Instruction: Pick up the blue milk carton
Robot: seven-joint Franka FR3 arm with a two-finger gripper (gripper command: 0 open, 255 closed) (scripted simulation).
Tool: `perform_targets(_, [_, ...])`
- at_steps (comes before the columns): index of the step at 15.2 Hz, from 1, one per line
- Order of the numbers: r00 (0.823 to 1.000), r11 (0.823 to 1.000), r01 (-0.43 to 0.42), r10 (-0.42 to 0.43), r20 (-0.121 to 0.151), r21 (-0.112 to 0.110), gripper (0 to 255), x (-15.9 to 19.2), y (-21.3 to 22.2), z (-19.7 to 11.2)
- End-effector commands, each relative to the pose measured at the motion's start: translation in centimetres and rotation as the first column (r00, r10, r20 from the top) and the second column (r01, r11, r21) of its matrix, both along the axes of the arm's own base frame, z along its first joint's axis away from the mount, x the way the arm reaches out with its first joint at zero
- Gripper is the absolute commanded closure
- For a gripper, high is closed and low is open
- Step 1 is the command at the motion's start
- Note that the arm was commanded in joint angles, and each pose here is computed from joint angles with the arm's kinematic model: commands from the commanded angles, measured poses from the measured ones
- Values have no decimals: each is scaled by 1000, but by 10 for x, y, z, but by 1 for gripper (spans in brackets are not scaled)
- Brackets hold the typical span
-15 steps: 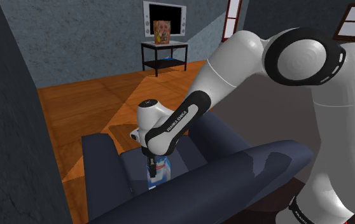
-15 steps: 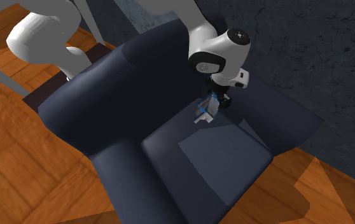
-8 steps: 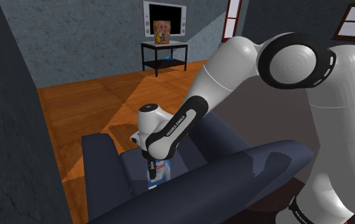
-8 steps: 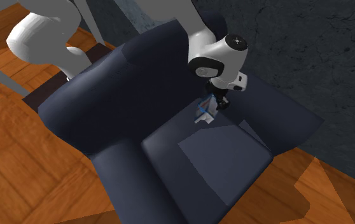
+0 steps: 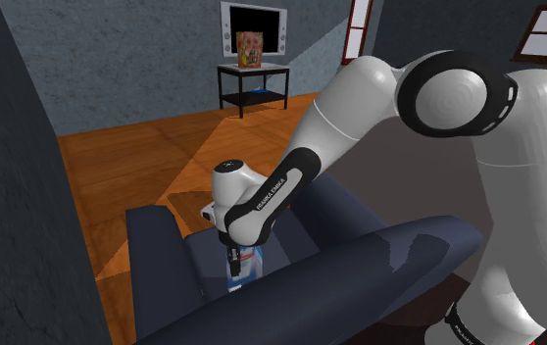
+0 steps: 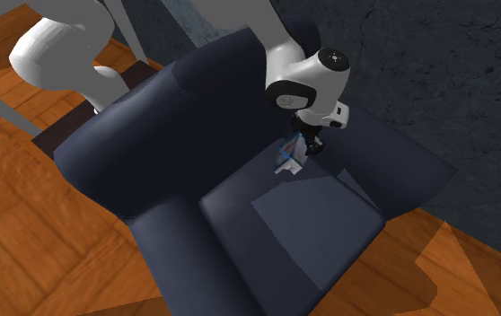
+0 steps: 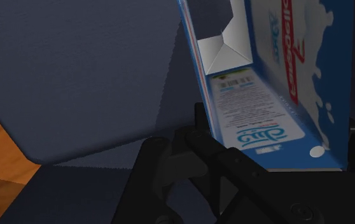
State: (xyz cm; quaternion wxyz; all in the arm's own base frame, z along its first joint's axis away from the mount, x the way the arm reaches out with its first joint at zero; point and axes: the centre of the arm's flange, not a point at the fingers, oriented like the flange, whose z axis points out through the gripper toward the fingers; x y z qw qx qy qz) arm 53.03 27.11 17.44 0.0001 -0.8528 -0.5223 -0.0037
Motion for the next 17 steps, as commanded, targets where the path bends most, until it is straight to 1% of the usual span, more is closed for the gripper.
perform_targets(1, [1000, 1000, -1, 1, -5, -2, 255, -1, 0, 3])
perform_targets(15, [1000, 1000, -1, 1, -5, -2, 255, -1, 0, 77])
perform_targets(17, [1000, 1000, -1, 1, -5, -2, 255, -1, 0, 78])
